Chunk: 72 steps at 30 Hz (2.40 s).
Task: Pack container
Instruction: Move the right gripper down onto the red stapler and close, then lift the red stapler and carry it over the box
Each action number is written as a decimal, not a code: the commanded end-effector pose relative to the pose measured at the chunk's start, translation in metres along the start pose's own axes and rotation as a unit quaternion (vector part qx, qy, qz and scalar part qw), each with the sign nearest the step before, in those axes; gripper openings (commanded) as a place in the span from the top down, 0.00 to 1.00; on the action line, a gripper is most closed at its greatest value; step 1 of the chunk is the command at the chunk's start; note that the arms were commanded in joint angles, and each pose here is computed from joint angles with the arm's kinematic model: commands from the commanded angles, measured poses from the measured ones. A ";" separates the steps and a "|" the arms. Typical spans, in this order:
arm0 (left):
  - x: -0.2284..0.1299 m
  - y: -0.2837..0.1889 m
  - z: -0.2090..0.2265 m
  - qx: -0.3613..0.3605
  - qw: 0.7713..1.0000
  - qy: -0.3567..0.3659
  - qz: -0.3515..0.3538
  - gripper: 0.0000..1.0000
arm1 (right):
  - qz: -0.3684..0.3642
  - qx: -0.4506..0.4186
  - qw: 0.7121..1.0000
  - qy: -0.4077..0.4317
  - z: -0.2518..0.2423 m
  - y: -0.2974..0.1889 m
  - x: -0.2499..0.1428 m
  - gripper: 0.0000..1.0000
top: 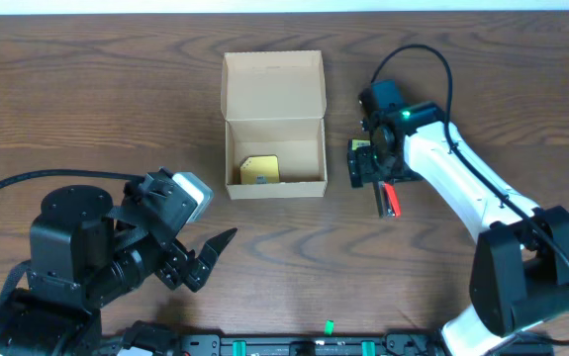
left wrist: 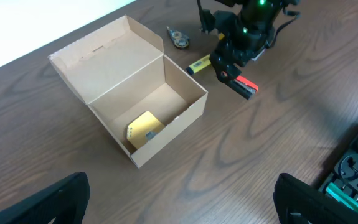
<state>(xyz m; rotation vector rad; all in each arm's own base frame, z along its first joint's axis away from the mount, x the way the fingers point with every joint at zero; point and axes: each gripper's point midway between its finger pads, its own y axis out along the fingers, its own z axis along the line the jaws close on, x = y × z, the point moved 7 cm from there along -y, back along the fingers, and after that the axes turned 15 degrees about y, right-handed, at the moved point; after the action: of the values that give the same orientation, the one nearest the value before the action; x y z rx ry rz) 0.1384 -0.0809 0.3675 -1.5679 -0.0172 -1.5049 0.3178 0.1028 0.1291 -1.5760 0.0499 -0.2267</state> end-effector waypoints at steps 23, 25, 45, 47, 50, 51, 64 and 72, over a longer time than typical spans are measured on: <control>0.005 -0.005 -0.001 -0.001 1.000 0.006 -0.011 0.05 | -0.029 0.009 0.998 -0.046 -0.016 0.056 -0.013 0.38; 0.005 -0.005 -0.001 -0.001 1.000 0.006 -0.011 0.05 | -0.032 0.011 0.998 -0.046 -0.016 0.057 -0.013 0.48; 0.005 -0.005 -0.001 -0.001 1.000 0.006 -0.011 0.05 | -0.062 0.023 0.996 -0.054 -0.005 0.030 0.011 0.99; 0.005 -0.005 -0.001 -0.001 1.000 0.006 -0.011 0.05 | -0.087 0.033 0.993 -0.072 0.004 0.000 0.030 0.99; 0.005 -0.005 -0.001 -0.001 1.000 0.006 -0.011 0.05 | -0.127 0.045 0.986 -0.097 0.017 -0.042 0.051 0.99; 0.005 -0.005 -0.001 -0.001 1.000 0.006 -0.011 0.05 | -0.142 0.051 0.983 -0.107 0.022 -0.056 0.057 0.99; 0.005 -0.005 -0.001 -0.001 1.000 0.006 -0.011 0.05 | -0.233 0.127 0.892 -0.365 0.114 -0.138 0.040 0.99; 0.005 -0.005 -0.001 -0.001 1.000 0.006 -0.011 0.05 | -0.234 0.125 0.802 -0.536 0.156 -0.131 0.007 0.99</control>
<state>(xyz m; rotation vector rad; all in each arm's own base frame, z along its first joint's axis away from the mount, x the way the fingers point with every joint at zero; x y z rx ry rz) 0.1383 -0.0809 0.3675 -1.5681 -0.0169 -1.5046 0.3398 0.2480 0.2584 -1.2597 -1.0921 0.2002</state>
